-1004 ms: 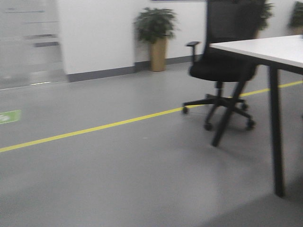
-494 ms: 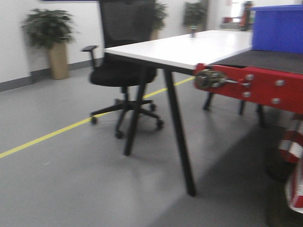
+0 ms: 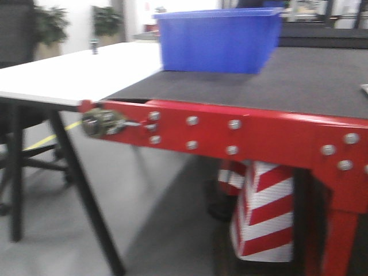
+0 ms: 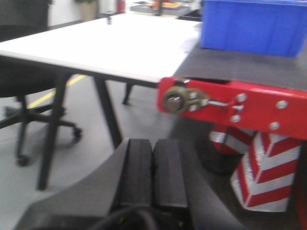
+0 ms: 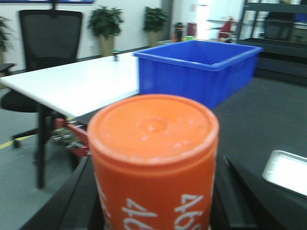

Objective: Grab orange capacitor from left shelf to right conveyor
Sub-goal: 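Drive the base to the red-framed conveyor table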

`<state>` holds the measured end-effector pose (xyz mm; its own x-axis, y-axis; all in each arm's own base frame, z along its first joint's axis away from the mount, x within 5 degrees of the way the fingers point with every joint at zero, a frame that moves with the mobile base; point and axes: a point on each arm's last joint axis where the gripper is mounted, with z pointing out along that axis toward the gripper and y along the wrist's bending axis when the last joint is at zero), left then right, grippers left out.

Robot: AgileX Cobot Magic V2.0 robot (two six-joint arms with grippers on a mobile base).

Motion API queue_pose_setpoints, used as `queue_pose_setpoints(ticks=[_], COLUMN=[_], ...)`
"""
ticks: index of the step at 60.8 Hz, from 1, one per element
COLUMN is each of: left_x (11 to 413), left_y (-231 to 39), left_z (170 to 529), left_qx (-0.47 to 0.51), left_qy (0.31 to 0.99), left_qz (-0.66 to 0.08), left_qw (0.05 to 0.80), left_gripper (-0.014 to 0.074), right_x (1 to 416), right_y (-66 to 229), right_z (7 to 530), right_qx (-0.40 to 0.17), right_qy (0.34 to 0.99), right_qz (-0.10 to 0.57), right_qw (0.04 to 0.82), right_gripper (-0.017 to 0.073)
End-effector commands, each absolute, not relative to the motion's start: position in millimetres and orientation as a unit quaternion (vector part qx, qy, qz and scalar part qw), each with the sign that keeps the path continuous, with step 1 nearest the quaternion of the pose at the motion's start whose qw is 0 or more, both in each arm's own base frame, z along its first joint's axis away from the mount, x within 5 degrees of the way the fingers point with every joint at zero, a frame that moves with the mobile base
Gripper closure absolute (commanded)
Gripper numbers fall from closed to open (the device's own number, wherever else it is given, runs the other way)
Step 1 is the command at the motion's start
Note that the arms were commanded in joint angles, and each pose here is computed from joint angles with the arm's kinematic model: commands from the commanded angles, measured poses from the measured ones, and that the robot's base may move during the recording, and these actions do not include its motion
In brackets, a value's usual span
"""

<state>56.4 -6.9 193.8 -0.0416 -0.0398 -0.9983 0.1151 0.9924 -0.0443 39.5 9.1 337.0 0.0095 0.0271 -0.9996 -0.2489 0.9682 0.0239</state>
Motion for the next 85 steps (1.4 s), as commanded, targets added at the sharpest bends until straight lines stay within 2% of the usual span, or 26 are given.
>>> queue_pose_setpoints(ticks=[1, 85], left_x=[55.3, 55.3], left_y=[-6.3, -6.3], left_z=[203.6, 203.6], left_qx=[0.021, 0.021], left_qy=[0.684, 0.684], left_qz=[-0.059, -0.059], left_qw=[0.727, 0.727], left_gripper=[0.072, 0.072], right_x=[39.3, 39.3], right_y=[8.9, 8.9], right_z=[353.5, 353.4], right_qx=[-0.079, -0.079], right_qy=[0.657, 0.658], right_qz=[0.095, 0.095], right_qw=[0.743, 0.743], right_gripper=[0.0462, 0.0462])
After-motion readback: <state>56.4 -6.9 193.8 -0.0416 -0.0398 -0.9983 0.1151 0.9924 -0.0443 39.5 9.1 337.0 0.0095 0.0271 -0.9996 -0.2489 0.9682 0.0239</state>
